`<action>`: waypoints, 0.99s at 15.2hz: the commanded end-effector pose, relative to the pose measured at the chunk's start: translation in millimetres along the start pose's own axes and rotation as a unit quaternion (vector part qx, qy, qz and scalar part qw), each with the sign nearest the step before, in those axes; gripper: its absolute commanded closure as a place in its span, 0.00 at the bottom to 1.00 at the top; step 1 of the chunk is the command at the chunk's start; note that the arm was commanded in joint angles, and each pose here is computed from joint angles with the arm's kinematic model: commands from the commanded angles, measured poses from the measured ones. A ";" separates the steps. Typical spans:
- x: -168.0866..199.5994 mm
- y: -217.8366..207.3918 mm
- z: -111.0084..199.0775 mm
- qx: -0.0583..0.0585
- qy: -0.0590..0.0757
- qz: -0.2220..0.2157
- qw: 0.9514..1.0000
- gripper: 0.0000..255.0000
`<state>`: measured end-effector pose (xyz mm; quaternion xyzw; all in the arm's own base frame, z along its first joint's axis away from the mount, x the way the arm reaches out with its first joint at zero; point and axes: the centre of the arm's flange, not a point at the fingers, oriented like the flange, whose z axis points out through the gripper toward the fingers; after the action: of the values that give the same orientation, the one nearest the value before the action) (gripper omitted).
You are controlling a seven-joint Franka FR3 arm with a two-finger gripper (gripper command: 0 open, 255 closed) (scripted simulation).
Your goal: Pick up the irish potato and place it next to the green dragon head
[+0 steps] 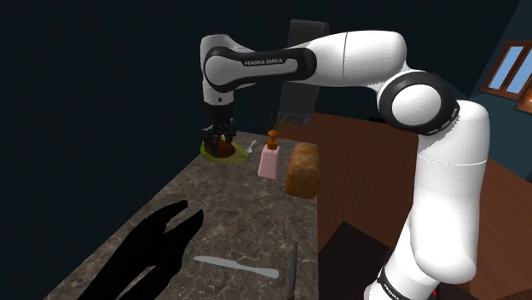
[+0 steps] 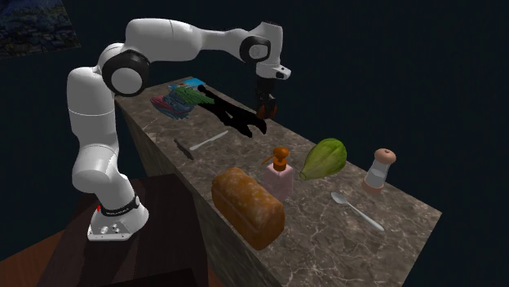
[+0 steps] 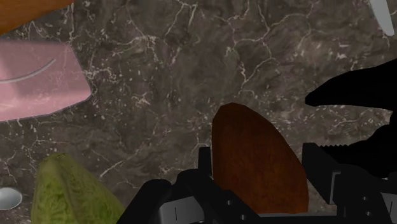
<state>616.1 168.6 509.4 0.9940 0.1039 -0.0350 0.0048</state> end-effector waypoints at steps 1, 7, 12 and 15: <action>-0.8 0.1 -10.2 0.000 0.000 0.000 1.000 1.00; -3.0 0.1 -41.8 0.000 0.000 0.000 1.000 1.00; -40.8 -36.8 -42.1 0.000 0.000 0.000 1.000 1.00; -69.0 -64.6 -40.2 0.000 0.000 0.000 1.000 1.00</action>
<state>550.1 209.4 555.9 0.9939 0.1044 -0.0352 0.0046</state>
